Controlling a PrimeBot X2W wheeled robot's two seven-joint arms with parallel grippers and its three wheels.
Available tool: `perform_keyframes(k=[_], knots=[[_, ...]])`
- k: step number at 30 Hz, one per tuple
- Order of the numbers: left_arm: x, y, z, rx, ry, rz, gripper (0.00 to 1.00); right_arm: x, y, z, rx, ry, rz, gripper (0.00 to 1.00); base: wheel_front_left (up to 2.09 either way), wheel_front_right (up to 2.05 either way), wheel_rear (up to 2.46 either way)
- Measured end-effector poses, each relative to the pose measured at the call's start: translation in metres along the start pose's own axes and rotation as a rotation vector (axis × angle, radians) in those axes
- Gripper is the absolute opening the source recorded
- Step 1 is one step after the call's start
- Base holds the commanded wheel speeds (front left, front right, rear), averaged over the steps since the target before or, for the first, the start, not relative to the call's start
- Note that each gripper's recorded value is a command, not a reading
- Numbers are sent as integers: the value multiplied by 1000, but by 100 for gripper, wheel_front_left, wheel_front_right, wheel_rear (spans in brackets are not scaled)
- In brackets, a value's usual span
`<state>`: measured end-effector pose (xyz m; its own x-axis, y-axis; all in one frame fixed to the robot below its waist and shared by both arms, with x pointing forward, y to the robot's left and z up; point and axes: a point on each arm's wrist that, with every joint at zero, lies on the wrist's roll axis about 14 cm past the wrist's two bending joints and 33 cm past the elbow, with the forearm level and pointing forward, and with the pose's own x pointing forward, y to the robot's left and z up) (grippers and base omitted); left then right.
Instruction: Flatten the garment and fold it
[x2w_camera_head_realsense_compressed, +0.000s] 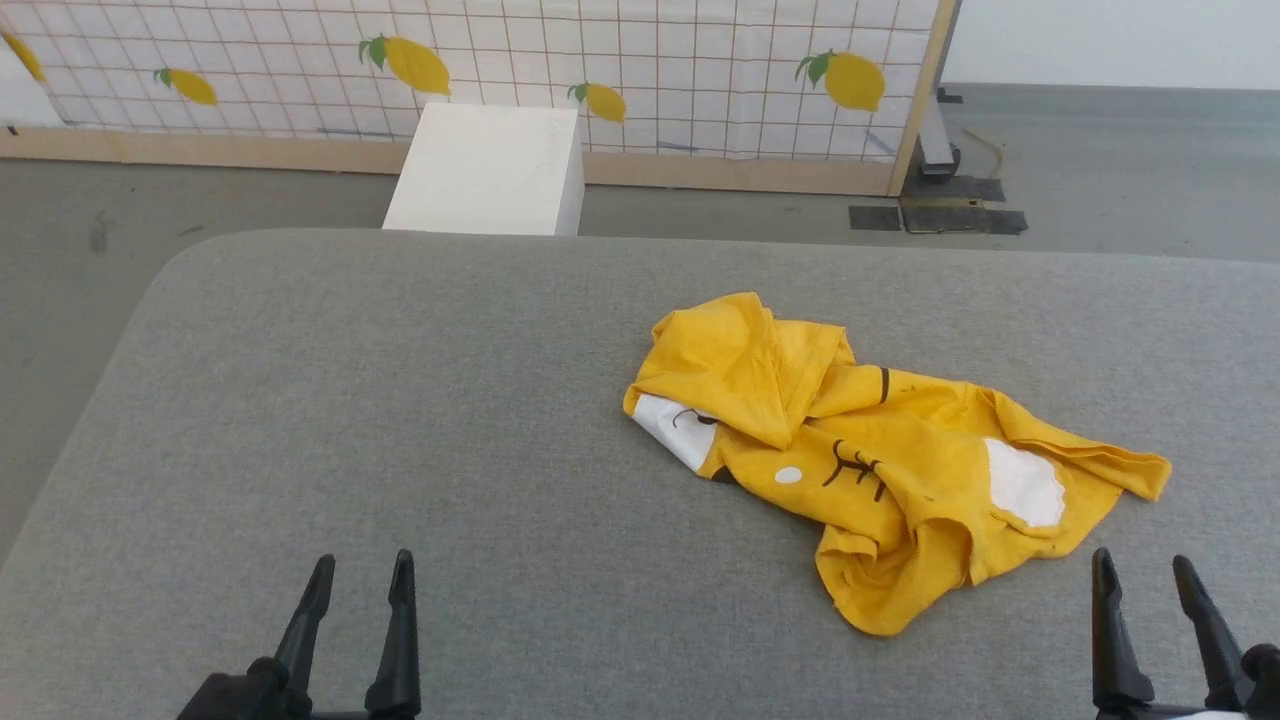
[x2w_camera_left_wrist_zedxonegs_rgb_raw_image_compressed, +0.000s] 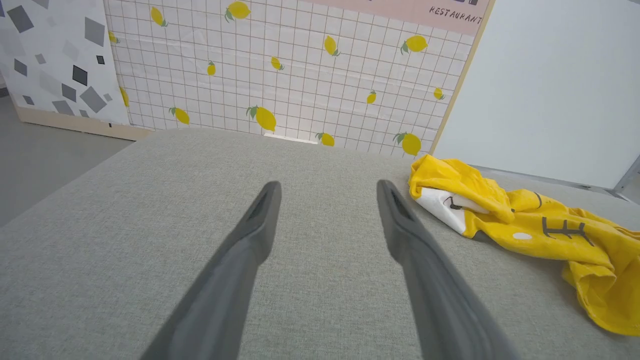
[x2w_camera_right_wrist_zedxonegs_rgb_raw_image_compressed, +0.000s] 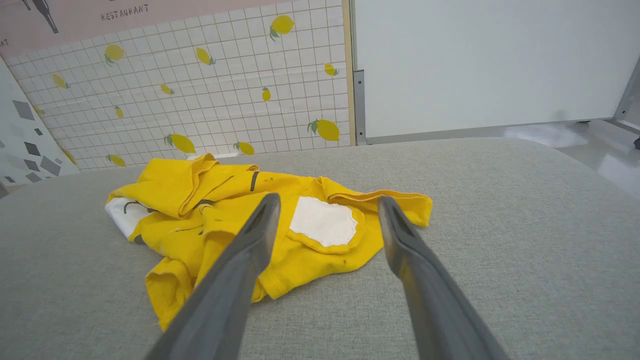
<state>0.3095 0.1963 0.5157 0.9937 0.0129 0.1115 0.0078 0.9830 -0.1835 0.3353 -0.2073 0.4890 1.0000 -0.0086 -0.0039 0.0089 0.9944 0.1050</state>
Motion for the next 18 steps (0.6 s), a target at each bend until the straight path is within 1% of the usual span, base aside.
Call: perform_keyframes(k=[5,8,10,13,15,18], knots=[[3,-3,2,-4,-8,-8,100,-6,-2,-4,19,-3,-12,100,0,0,0],[13,-12,3,-49,-12,-37,100,-6,-4,-5,18,-3,-19,100,0,0,0],[26,-27,2,-41,22,-108,100,-4,-6,-6,17,1,-24,100,0,0,0],[53,-51,6,5,69,-234,100,-1,-8,-10,14,13,-32,100,0,0,0],[68,-66,1,43,136,-313,100,0,-10,-15,13,27,-39,100,0,0,0],[86,-80,-17,61,269,-373,100,4,-11,-20,15,42,-44,100,0,0,0]])
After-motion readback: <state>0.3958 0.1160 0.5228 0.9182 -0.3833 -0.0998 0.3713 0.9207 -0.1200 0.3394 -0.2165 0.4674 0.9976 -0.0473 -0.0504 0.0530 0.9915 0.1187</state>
